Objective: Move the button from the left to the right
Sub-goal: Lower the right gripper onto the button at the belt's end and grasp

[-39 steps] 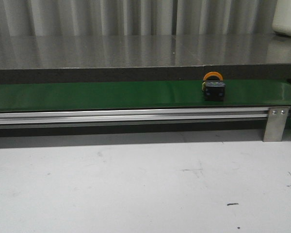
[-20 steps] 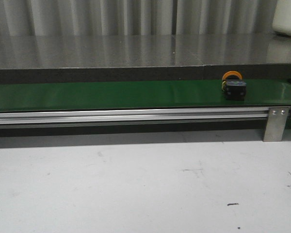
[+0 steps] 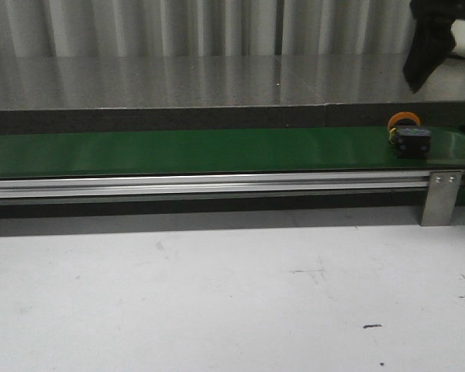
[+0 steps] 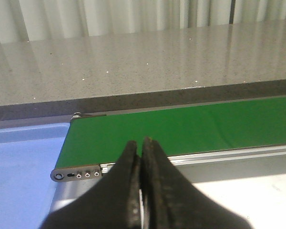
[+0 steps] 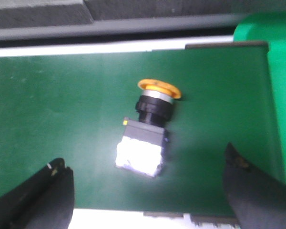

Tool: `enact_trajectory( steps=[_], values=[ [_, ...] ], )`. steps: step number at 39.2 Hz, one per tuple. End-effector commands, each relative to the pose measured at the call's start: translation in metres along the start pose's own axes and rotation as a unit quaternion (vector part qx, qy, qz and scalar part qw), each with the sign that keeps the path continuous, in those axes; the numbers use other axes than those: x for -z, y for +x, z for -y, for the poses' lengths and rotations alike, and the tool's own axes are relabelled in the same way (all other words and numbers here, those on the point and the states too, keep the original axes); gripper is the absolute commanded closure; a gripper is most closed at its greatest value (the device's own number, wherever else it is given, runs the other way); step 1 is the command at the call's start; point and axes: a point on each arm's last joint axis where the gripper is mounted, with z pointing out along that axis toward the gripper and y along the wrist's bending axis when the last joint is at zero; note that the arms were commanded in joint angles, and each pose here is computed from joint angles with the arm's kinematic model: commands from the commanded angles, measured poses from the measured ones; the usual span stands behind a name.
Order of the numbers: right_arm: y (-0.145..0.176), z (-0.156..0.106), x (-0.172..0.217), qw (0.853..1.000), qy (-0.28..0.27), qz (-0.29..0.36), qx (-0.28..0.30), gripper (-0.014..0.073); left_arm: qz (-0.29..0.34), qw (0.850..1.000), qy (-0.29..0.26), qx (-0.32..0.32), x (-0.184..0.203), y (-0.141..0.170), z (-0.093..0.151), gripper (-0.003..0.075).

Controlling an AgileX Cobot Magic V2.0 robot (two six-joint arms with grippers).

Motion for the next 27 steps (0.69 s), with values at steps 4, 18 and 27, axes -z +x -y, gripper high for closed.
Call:
enact_trajectory(
  steps=[4,18,27],
  values=[
    [-0.020,0.003,-0.021,1.000,0.000,0.011,-0.009,-0.0050,0.043,0.999,-0.003,0.011,0.002,-0.013,-0.001,0.0741],
    [-0.019,0.005,-0.037,1.000,0.002,-0.006,-0.012,0.0118,0.043,0.999,-0.003,0.011,0.002,-0.013,-0.001,0.0741],
    [-0.020,0.004,-0.037,1.000,0.002,-0.006,-0.011,0.0421,0.043,0.999,-0.003,0.011,0.002,-0.013,-0.001,0.0741]
  ],
)
